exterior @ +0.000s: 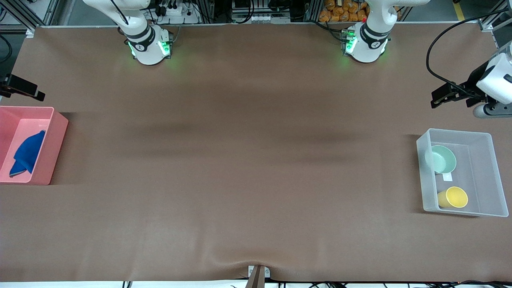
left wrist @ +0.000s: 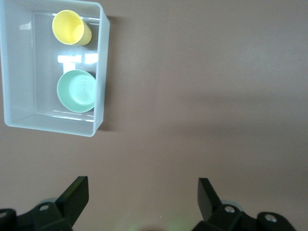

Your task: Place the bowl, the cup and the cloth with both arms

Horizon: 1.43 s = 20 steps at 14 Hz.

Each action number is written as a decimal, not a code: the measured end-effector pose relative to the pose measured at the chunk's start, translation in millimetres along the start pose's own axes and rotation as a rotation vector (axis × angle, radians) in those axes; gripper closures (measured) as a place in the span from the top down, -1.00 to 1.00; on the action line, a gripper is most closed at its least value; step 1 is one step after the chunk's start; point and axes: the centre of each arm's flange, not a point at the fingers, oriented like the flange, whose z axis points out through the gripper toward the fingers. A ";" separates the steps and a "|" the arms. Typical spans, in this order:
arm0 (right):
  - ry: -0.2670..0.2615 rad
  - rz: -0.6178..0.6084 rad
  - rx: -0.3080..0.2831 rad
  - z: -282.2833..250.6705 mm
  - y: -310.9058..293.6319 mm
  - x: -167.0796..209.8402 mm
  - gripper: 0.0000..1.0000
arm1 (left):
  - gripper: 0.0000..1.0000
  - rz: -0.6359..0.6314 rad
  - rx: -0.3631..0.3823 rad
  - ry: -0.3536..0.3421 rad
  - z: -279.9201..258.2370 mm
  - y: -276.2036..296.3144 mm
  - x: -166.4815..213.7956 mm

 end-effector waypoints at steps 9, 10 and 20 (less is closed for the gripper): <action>0.003 0.003 -0.002 2.9 1.8 1.8 1.00 | 1.00 -0.019 -0.009 0.030 -11.8 -10.2 10.8; 0.001 0.005 -0.005 4.9 2.6 2.4 1.00 | 1.00 -0.019 -0.008 0.028 -10.8 -10.1 11.4; 0.014 -0.033 -0.024 16.6 -13.6 8.1 1.00 | 1.00 -0.020 -0.008 0.023 -8.2 -10.5 13.1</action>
